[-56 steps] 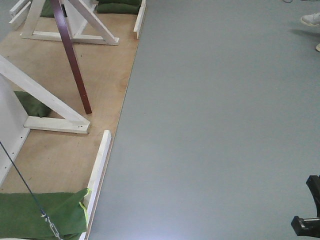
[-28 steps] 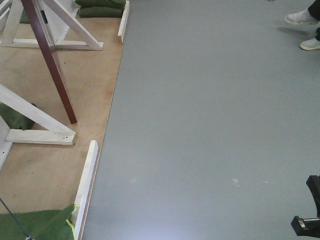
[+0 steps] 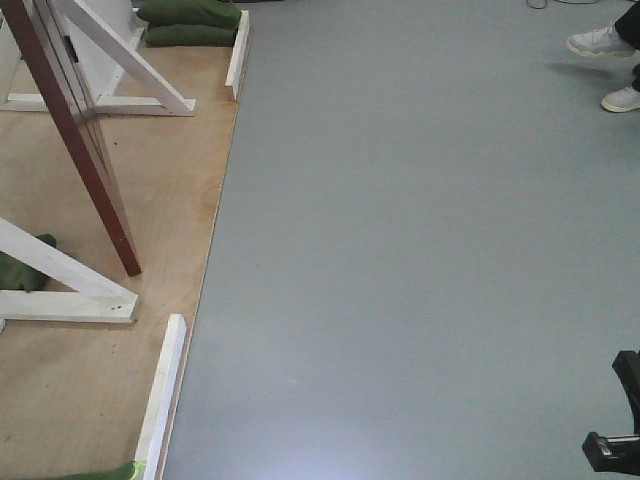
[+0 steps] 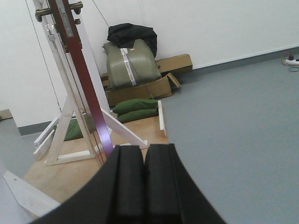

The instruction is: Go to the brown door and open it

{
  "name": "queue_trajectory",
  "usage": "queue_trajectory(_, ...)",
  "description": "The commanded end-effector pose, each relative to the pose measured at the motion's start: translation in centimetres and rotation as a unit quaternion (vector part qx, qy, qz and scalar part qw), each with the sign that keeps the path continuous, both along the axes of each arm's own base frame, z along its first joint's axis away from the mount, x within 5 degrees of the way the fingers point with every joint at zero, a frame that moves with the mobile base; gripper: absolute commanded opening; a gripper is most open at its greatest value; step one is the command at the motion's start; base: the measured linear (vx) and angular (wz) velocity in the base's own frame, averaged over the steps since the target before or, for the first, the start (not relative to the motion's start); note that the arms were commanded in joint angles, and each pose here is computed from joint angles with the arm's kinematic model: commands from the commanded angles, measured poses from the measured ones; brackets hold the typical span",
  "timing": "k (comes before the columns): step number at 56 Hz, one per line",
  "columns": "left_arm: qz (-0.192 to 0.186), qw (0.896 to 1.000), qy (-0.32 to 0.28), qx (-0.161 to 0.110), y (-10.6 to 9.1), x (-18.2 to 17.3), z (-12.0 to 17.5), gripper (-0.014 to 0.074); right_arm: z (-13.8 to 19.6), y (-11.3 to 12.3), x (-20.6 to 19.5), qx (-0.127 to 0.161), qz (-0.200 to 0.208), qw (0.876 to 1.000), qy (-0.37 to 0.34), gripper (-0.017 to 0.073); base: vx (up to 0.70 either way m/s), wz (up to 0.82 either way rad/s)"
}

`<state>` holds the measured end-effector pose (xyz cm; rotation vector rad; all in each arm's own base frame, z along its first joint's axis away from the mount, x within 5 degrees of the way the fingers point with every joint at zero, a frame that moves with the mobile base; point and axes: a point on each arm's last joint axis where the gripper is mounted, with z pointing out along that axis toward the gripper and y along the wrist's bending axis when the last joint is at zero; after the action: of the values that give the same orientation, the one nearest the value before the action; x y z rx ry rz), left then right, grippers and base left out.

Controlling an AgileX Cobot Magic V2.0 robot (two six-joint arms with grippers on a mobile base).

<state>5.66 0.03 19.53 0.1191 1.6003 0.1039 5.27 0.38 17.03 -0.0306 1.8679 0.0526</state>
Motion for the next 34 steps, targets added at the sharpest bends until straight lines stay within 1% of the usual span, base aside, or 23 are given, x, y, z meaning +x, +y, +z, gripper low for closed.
queue_trajectory(1, -0.008, 0.998, -0.059, -0.01, -0.14, -0.24, 1.61, -0.0006, 0.55, -0.06, 0.16, -0.004, -0.003, 0.999, -0.039, 0.0, 0.27, 0.06)
queue_trajectory(34, -0.008, 0.998, -0.059, -0.01, -0.14, -0.24, 1.61, -0.0006, 0.55, -0.06, 0.16, -0.004, -0.003, 0.999, -0.039, 0.0, 0.33, 0.13)
